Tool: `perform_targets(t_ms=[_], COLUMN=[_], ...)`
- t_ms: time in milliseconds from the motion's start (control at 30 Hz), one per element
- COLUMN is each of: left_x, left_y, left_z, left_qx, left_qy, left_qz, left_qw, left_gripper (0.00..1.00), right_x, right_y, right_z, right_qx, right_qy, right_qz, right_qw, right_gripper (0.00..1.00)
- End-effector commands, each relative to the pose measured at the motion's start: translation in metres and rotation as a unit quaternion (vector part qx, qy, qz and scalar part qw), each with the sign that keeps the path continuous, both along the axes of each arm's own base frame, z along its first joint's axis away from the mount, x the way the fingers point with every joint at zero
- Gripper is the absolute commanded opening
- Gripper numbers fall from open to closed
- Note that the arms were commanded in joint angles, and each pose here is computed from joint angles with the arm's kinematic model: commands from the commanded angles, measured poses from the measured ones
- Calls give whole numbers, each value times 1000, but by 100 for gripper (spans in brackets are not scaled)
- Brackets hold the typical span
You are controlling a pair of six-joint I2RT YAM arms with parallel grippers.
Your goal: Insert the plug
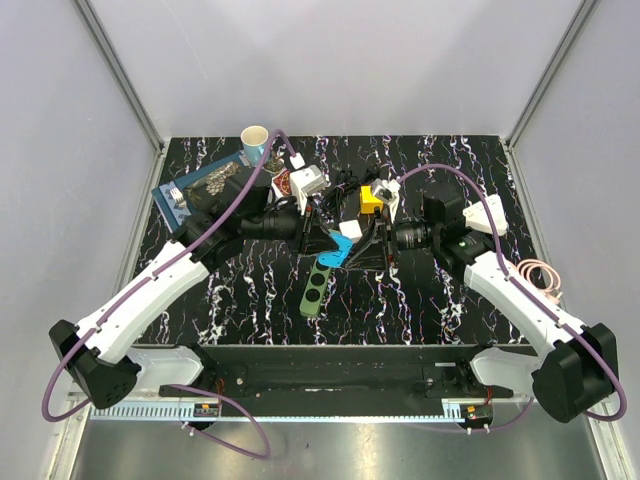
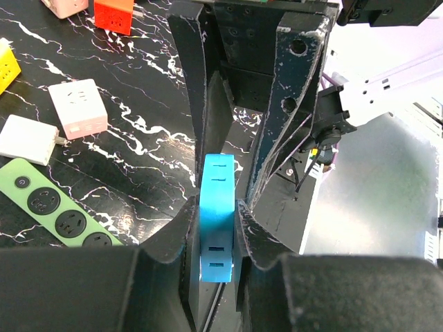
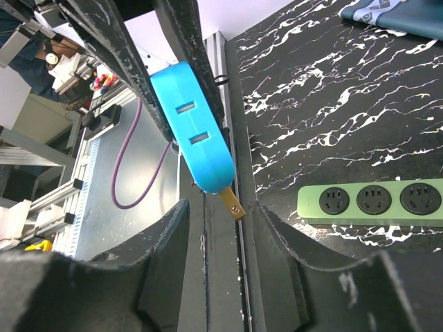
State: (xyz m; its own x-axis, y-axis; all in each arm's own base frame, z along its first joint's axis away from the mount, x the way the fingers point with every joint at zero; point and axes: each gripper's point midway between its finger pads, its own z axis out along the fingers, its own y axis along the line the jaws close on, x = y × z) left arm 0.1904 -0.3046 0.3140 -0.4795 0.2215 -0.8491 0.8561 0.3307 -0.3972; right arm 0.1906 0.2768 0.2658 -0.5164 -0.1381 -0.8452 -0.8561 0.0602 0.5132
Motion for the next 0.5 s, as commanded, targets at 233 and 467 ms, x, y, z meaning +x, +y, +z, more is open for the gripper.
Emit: perform_targets(t_ms=[233,467], left_x=[-3,-4], left_y=[-7,-8], left_z=[22,22], left_qx=[-28,-29], left_qy=[-25,-22], left_qz=[-28,-33], left_qw=[999,999], left_gripper=[0,0], right_x=[-8,-8], right_y=[1,1], right_z=[22,20], right_qx=[26,23], right_qy=[-34,-36], right_qz=[35,35], right_qw=[998,999], right_gripper=[36,25])
